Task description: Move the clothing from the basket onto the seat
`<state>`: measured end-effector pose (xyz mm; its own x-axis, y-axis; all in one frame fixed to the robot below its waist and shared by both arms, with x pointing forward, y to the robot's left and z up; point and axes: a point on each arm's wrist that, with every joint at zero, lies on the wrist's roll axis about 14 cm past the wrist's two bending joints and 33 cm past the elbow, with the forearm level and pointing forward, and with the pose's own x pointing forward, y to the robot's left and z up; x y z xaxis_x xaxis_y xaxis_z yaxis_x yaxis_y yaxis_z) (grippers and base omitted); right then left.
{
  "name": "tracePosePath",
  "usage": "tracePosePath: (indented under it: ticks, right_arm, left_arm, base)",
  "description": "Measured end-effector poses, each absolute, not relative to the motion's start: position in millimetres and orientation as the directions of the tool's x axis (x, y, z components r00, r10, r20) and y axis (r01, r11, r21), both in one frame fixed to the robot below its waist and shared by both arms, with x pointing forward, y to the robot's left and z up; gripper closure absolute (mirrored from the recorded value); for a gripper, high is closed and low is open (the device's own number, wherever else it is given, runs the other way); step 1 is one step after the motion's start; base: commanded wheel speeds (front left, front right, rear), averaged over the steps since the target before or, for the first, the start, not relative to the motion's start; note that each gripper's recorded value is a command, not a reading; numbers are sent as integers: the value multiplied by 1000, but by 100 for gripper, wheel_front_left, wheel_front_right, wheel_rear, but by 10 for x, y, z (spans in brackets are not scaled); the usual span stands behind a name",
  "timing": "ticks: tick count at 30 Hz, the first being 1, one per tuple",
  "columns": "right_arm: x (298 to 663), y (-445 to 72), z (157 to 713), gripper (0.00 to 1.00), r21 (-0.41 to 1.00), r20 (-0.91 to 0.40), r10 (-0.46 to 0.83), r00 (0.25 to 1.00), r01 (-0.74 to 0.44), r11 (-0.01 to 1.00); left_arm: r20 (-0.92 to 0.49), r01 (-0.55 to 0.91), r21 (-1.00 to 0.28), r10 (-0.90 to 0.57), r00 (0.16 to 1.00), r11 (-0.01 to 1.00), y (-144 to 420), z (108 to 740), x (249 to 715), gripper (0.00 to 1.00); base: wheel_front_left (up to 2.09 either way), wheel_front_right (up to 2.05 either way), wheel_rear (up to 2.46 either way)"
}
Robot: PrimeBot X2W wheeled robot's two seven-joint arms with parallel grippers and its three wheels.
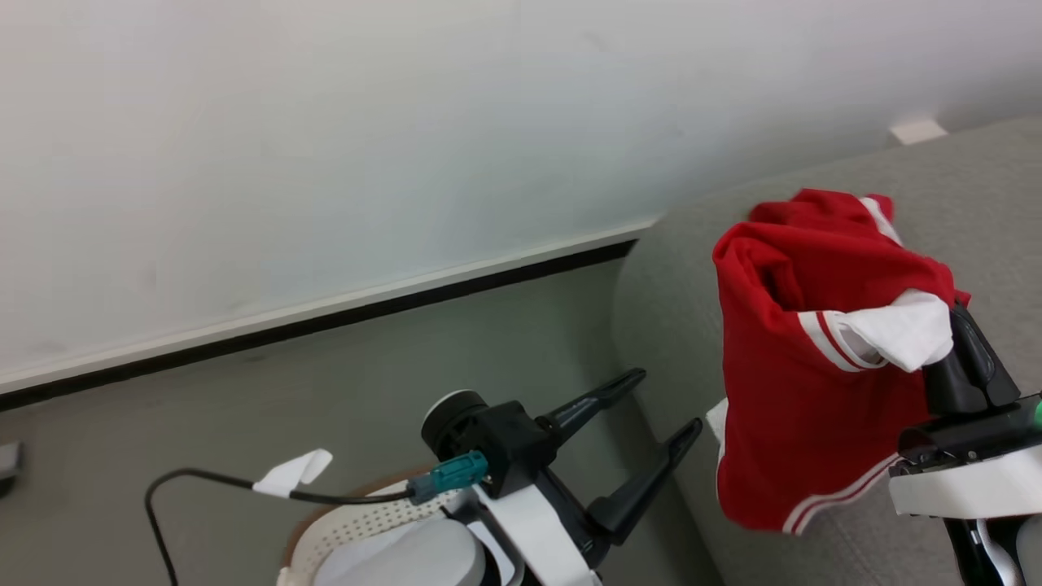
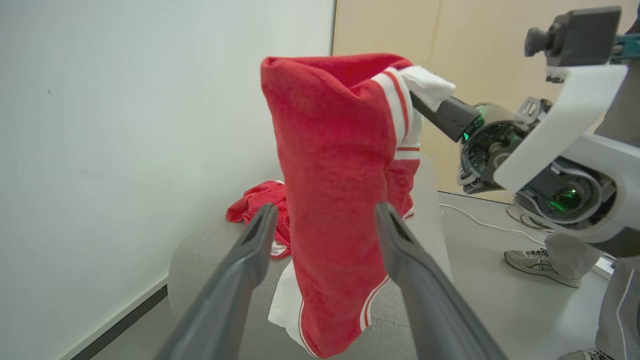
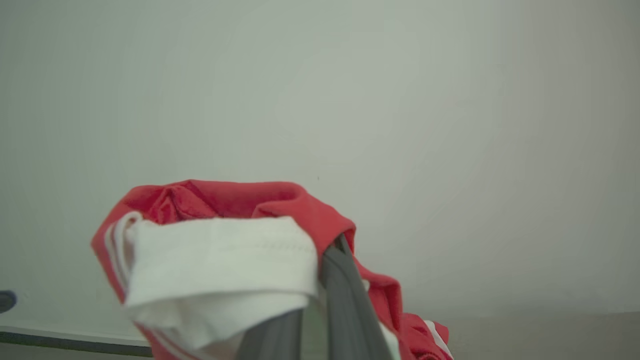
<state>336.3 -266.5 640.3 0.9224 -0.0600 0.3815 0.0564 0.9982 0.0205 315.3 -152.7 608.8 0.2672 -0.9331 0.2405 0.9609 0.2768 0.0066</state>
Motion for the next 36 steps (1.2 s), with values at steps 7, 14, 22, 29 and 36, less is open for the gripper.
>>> tracePosePath:
  ticks: [7,14,22,29,36]
  right_arm:
    - [3118,-2869,6477,100,16,389,-143,910,148,989]
    - [3202,-2927,6510,100,-22,373,-155,915,176,984]
    - [3586,-3248,7002,100,-116,432,-188,882,262,958]
    - [4098,-3641,7380,100,-206,451,-216,866,337,919]
    - [4630,-4386,7411,100,-302,419,-365,831,507,807]
  left_arm:
    - [220,980,-24,-955,199,199,-1737,5920,3086,0]
    - [219,982,-47,-958,186,180,-1770,5842,3160,0]
    - [190,980,-65,-962,197,188,-1657,5676,3425,0]
    - [152,969,-106,-960,236,222,-1419,5351,3812,0]
    - [80,941,-183,-950,303,285,-1100,4788,4200,0]
  base:
    - [0,0,0]
    - [0,0,0]
    - [0,0,0]
    - [0,0,0]
    - [0,0,0]
